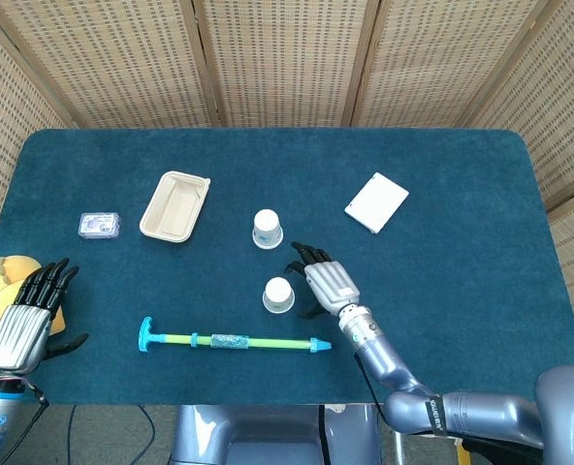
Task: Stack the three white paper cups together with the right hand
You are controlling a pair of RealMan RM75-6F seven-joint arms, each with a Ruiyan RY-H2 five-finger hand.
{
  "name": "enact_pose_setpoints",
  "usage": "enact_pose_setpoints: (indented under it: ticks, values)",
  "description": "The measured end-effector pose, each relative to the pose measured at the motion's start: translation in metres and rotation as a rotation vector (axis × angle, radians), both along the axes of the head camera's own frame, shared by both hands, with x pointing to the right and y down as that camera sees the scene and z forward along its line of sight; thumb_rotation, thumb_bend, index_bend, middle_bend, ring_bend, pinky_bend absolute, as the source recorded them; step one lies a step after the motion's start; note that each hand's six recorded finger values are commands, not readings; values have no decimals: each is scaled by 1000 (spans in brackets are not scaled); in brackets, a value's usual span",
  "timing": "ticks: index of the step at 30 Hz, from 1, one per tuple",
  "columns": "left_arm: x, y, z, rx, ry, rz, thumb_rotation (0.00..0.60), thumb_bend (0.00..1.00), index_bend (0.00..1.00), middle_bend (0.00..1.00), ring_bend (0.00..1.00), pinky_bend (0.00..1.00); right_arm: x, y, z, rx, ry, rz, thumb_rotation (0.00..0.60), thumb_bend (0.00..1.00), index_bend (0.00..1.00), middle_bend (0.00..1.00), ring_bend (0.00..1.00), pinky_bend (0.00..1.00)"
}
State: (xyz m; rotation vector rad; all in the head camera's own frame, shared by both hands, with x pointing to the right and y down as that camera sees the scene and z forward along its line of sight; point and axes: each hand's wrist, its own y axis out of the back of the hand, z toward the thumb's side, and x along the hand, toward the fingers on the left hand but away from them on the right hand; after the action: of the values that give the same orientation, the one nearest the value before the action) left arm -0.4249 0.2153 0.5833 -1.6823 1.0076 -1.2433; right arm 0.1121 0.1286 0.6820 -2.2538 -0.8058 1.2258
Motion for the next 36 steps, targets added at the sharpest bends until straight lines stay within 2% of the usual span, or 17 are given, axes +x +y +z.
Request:
enact_pose_setpoints:
  ticks: [8,19,25,30,36]
  values:
    - [3,2,1,-7,5,14,600,0,0,0,0,61,-21,-2,6,-8,-16,-16,600,237,337,0,0,135]
    - [5,4,0,-12,13,27,600,0,0,0,0,62,-31,-6,22,-26,1,-11,600,239,373,9,0,147]
    - [6,5,1,-15,17,33,600,0,0,0,0,62,-31,-5,35,-35,14,-1,600,246,493,50,0,149]
    - [7,5,1,-14,15,34,600,0,0,0,0,61,-33,-7,32,-15,6,-1,600,247,557,69,0,150]
    - [7,5,1,-17,15,34,600,0,0,0,0,62,-32,-15,16,27,-16,7,600,246,562,71,0,153]
